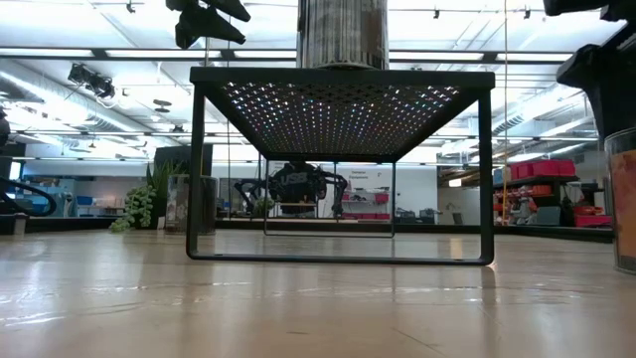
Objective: Pick & Place candle stick holders
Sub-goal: Put the orange scented candle on the shelf
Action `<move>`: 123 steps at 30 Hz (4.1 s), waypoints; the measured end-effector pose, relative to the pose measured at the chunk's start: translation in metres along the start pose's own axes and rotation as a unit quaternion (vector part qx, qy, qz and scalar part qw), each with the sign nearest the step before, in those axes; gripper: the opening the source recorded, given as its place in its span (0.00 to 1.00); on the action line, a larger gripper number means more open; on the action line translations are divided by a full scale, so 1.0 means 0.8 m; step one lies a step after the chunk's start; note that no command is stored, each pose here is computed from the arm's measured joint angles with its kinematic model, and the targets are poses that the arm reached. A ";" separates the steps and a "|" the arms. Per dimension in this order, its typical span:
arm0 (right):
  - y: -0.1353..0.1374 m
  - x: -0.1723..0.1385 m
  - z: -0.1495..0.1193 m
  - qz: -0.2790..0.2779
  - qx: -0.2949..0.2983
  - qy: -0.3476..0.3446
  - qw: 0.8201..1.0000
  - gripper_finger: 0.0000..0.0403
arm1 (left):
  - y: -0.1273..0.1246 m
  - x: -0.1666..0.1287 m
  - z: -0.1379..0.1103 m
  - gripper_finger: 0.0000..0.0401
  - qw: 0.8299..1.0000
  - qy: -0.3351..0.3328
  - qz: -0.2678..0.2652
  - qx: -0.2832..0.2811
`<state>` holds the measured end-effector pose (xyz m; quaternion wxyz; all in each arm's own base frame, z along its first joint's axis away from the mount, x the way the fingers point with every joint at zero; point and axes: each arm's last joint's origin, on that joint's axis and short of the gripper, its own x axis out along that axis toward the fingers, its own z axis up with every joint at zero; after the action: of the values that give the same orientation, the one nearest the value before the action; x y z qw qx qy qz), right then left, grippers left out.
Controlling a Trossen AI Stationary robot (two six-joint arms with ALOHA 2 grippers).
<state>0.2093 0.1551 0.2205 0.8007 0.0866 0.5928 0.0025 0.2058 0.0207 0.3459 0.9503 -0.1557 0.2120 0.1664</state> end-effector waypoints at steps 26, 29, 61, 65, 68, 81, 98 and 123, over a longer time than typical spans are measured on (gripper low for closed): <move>0.001 0.000 0.000 0.005 -0.025 -0.001 1.000 0.98 | -0.001 0.000 0.000 0.47 1.000 0.004 -0.012 -0.015; 0.002 0.000 0.002 0.011 -0.008 -0.007 1.000 0.98 | -0.001 0.000 0.000 0.47 1.000 0.005 -0.013 -0.015; 0.003 0.001 -0.004 -0.016 -0.029 -0.011 0.999 0.99 | -0.001 0.000 0.006 0.47 0.999 -0.024 -0.003 -0.032; 0.004 0.001 -0.005 -0.001 -0.024 0.001 1.000 0.99 | -0.001 0.000 0.006 0.47 0.999 -0.024 -0.003 -0.032; 0.006 0.000 -0.005 0.013 -0.025 0.011 1.000 0.99 | -0.001 0.000 0.006 0.47 0.999 -0.024 -0.003 -0.032; 0.007 0.000 -0.004 0.020 -0.026 0.007 0.999 0.99 | -0.001 0.000 0.006 0.47 0.999 -0.026 0.004 -0.032; 0.011 -0.001 0.000 0.036 -0.026 -0.011 0.999 0.99 | 0.000 0.000 0.006 0.47 0.999 -0.028 0.009 -0.032; 0.014 -0.001 0.007 0.058 -0.012 -0.029 0.998 0.99 | 0.000 0.000 0.006 0.47 0.998 -0.028 0.009 -0.058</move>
<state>0.2151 0.1656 0.2246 0.8171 0.1114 0.5630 0.0538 0.2073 0.0221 0.3501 0.9438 -0.2041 0.1762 0.1910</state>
